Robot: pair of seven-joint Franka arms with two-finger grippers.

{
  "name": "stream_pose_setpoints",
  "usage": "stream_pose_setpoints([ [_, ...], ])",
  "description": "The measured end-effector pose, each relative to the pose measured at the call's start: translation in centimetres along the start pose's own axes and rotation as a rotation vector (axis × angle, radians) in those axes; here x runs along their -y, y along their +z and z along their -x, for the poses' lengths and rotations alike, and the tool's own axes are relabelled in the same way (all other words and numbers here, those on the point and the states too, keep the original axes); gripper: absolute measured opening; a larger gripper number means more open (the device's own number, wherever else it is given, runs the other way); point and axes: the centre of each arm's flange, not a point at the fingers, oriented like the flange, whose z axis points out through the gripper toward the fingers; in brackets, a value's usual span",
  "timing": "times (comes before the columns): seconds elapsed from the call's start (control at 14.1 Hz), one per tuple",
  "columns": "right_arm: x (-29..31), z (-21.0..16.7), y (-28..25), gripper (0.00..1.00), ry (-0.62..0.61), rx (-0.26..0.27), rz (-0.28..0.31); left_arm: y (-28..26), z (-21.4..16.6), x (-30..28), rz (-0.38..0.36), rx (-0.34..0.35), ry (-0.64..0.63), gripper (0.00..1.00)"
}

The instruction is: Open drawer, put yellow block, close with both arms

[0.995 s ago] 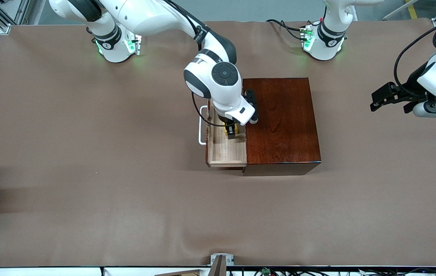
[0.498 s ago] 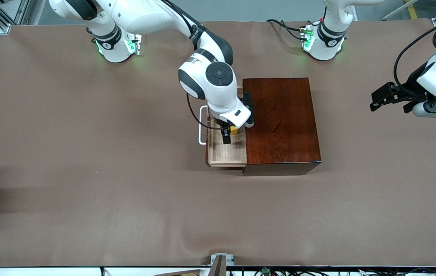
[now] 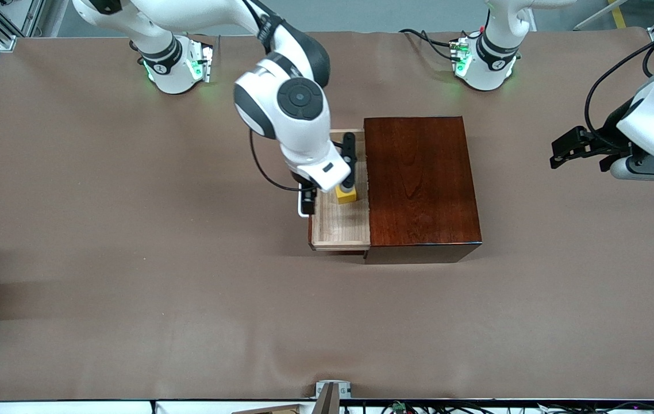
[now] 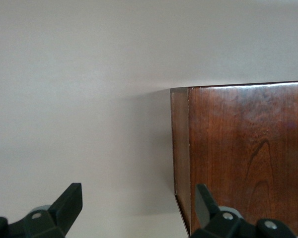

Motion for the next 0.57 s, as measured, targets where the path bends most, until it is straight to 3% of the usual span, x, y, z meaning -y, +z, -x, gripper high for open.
stream_pose_setpoints([
  [0.28, -3.6, 8.6, -4.0, 1.0, 0.129, 0.068, -0.05, -0.7, -0.2, -1.5, 0.002, -0.016, 0.039, 1.0],
  [0.57, -9.2, 19.9, -5.3, 1.0, 0.312, 0.077, -0.069, -0.1, -0.6, -4.3, 0.005, -0.013, 0.202, 1.0],
])
